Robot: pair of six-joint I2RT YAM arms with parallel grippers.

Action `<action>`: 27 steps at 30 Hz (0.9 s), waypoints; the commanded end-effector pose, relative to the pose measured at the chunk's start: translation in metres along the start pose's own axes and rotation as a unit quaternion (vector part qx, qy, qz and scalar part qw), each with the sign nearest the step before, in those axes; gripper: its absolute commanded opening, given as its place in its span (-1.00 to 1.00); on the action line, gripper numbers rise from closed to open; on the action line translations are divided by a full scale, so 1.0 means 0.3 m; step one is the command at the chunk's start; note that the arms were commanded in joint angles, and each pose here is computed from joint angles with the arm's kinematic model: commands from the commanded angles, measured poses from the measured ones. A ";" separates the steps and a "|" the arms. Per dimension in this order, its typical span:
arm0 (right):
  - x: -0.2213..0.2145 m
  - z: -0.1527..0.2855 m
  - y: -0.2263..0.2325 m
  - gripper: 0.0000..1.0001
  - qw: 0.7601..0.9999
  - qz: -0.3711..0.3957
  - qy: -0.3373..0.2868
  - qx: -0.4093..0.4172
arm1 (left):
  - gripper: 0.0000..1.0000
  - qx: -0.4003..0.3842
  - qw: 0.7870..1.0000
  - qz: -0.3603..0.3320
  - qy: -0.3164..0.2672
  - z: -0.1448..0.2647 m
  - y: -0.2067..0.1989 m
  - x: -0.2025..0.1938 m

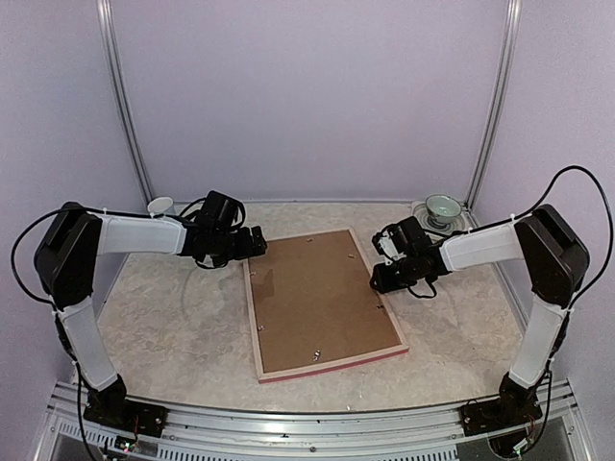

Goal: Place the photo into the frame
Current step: Adjust the photo frame at the center of the board, then press the fastener onto the backboard.

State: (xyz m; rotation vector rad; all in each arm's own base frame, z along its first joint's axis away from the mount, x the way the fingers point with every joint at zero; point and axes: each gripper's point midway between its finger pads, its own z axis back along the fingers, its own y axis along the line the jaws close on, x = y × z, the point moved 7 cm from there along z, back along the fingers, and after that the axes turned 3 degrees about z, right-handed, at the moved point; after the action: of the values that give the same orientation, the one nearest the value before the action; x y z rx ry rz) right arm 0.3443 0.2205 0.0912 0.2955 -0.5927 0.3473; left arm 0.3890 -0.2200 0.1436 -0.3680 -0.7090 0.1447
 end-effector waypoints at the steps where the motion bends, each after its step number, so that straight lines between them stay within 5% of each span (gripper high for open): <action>1: 0.050 0.078 0.041 -0.23 0.999 0.029 -0.012 0.016 | 0.98 0.009 1.000 -0.012 -0.012 0.063 0.008 0.012; 8: 0.085 0.103 0.049 0.48 0.999 0.027 -0.019 0.023 | 0.98 0.004 1.000 -0.014 -0.024 0.111 0.015 0.016; 12: 0.100 0.128 0.053 0.72 0.999 0.019 -0.024 0.031 | 0.98 -0.009 1.000 -0.012 -0.027 0.112 0.013 0.009; 27: 0.316 0.247 -0.032 0.88 0.997 -0.008 -0.080 -0.011 | 0.98 -0.007 0.999 -0.012 -0.035 0.079 0.042 0.045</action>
State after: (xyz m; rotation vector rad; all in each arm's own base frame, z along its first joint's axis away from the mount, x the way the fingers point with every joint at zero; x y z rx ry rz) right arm 0.3690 0.2144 0.1870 0.3606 -0.7161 0.3348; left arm 0.3742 -0.2023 0.1604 -0.3884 -0.7531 0.1361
